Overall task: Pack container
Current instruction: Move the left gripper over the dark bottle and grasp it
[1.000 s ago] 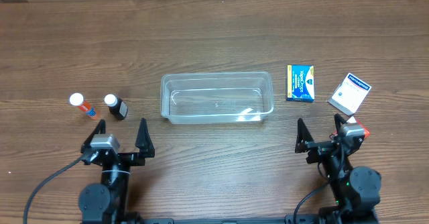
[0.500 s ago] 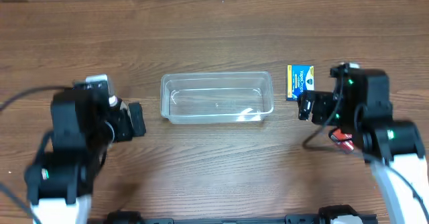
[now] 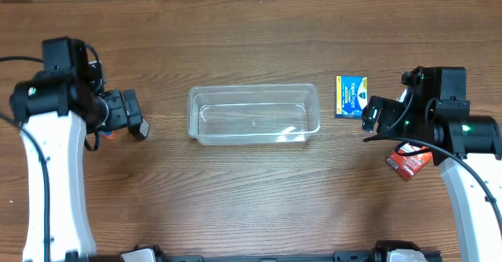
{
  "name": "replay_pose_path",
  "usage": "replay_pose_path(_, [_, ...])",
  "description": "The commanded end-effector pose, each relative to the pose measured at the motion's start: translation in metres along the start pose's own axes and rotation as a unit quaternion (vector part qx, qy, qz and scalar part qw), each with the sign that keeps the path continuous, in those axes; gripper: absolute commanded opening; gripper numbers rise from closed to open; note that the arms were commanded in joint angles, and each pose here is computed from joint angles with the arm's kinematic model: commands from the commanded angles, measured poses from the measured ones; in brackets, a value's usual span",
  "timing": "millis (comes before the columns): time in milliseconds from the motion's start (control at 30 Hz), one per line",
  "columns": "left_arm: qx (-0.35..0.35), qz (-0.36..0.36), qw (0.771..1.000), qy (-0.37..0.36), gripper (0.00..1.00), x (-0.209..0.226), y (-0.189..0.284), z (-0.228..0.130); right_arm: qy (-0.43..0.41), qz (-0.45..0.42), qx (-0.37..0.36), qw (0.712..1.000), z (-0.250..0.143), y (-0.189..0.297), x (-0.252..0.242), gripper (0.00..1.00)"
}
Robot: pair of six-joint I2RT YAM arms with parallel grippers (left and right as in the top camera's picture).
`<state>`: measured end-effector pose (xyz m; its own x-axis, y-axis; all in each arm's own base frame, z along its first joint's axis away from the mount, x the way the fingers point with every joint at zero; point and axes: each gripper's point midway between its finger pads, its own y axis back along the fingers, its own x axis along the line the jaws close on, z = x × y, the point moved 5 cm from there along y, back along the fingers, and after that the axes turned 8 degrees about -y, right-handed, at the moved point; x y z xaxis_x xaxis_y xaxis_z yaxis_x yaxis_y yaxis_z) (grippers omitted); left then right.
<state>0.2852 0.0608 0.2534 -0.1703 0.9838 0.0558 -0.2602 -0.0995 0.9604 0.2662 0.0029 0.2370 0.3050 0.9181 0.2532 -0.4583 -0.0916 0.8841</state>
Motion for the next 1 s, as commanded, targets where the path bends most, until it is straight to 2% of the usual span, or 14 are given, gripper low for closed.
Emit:
replay_pose_path(0, [0.039,-0.001,0.999,-0.028,1.0,-0.001,-0.03,0.012,-0.001,0.012,-0.02,1.0,0.007,0.011,0.005,1.0])
replay_pose_path(267, [0.073,-0.021,0.995,-0.062,1.0,-0.007,-0.089,0.033,0.0,0.013,-0.023,1.0,0.008,0.011,0.005,1.0])
replay_pose_path(333, [0.071,-0.039,0.994,-0.067,0.96,-0.012,-0.1,0.038,0.0,0.013,-0.023,1.0,0.008,0.009,0.005,1.0])
replay_pose_path(500, [0.099,-0.05,0.991,-0.071,0.84,-0.019,-0.128,0.038,0.0,0.013,-0.022,1.0,0.008,0.009,0.005,1.0])
replay_pose_path(733, [0.111,-0.049,0.99,-0.072,0.52,-0.02,-0.136,0.036,0.0,0.013,-0.024,1.0,0.009,0.009,0.005,1.0])
replay_pose_path(967, [0.111,-0.049,0.99,-0.072,0.4,-0.02,-0.136,0.036,0.0,0.014,-0.024,1.0,0.009,0.009,0.005,1.0])
